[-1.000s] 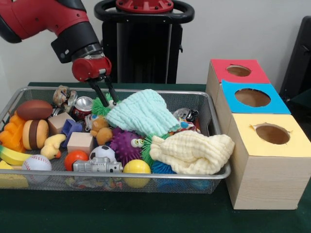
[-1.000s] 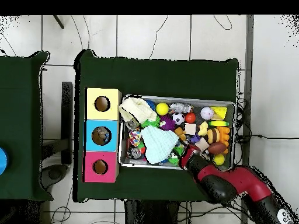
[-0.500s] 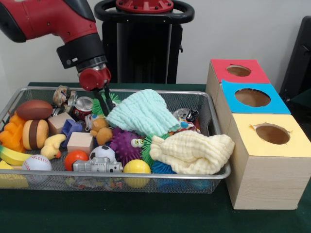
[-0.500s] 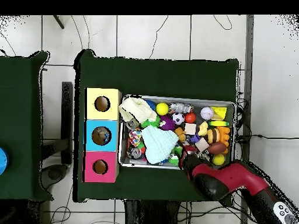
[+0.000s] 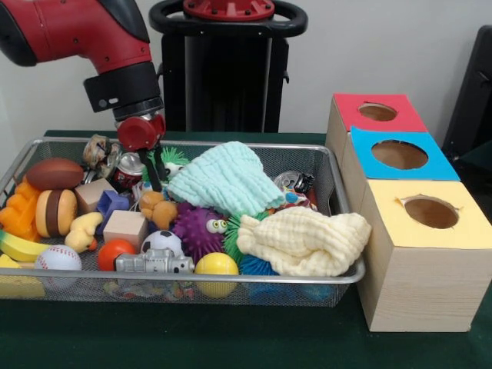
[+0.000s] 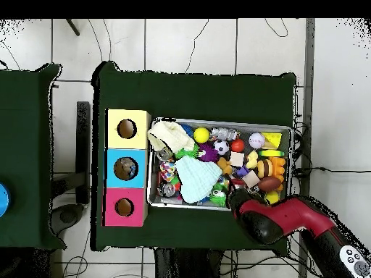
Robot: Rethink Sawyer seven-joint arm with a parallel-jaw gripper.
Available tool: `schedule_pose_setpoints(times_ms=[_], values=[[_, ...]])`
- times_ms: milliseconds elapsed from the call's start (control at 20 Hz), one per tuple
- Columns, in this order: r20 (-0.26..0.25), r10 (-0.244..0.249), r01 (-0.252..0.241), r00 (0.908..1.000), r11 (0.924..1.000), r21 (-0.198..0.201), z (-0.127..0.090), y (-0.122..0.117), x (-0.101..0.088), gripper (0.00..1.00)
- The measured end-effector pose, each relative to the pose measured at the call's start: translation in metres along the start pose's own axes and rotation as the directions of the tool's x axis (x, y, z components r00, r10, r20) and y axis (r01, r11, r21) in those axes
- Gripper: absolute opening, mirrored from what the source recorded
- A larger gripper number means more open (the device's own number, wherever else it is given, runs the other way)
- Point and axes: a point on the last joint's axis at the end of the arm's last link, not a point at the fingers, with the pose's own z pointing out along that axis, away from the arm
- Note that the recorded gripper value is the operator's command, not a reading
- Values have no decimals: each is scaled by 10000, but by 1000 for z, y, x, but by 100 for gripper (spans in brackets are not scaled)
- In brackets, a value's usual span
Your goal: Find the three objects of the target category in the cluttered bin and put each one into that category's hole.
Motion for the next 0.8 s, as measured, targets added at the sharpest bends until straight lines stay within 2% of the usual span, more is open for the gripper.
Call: schedule_pose_setpoints(times_ms=[150,300,400,450,500,600,650,750,800], values=[[-40,43,-43,10000,10000,-49,0,2,2,100],[114,570,-569,9983,9984,-76,-3,1,4,100],[466,1567,-1565,9865,9876,-82,-9,1,8,100],[572,1839,-1838,9813,9829,-82,-11,1,10,100],[823,2473,-2474,9654,9689,-92,-14,1,14,100],[1066,3049,-3056,9464,9521,-104,-18,2,18,100],[1258,3494,-3506,9285,9364,-137,-20,3,22,100],[1485,4023,-4039,9034,9146,-210,-23,6,27,100],[1570,4210,-4226,8934,9060,-248,-23,7,28,100]])
